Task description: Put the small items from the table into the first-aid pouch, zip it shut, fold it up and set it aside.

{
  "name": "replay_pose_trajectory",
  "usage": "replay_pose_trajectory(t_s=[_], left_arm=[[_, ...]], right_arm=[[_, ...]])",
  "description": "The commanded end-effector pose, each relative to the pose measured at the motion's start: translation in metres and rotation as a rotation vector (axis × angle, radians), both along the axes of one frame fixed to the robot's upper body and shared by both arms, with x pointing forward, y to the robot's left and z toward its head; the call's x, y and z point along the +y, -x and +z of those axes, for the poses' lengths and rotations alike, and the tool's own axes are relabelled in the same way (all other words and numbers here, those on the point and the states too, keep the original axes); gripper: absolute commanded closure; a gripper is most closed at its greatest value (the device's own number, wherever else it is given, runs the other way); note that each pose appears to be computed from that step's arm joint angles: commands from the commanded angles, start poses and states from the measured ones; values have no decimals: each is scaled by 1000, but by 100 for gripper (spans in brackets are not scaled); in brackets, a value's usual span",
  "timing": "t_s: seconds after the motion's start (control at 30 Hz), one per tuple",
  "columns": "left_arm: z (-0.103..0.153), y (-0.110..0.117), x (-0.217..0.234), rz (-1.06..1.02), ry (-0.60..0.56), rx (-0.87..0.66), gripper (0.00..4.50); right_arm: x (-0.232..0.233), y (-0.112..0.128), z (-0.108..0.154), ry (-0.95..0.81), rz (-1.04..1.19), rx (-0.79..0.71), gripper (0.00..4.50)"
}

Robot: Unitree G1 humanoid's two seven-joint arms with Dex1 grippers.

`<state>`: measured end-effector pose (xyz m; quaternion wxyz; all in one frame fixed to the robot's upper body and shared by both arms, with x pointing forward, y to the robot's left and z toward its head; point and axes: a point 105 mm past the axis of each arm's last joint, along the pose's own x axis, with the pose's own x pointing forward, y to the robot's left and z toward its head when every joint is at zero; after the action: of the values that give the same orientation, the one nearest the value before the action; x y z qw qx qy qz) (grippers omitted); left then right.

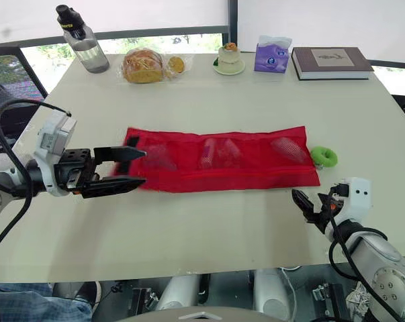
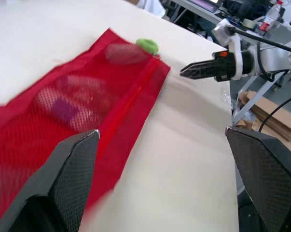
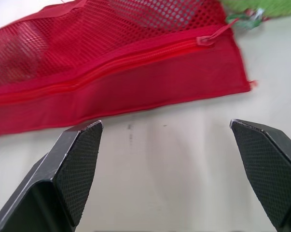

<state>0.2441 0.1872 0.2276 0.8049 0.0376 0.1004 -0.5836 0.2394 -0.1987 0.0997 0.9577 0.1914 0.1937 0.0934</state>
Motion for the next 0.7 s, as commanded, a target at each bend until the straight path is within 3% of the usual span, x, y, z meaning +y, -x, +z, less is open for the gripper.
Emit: replay_pose_trajectory(t_s=[0.03,0.43,0.7], left_arm=[[19,9,-9,-68,-8,-97,4],[36,5,-39,-74,-15,-249,4],[41,7,-51,-108,-14,-272,4]], right_arm=[[1,-3,5,-15,-18,-34,0],[12,-28,-5,-252,-174,-54,0],[32,-52,6,-541,-198,-94,0]])
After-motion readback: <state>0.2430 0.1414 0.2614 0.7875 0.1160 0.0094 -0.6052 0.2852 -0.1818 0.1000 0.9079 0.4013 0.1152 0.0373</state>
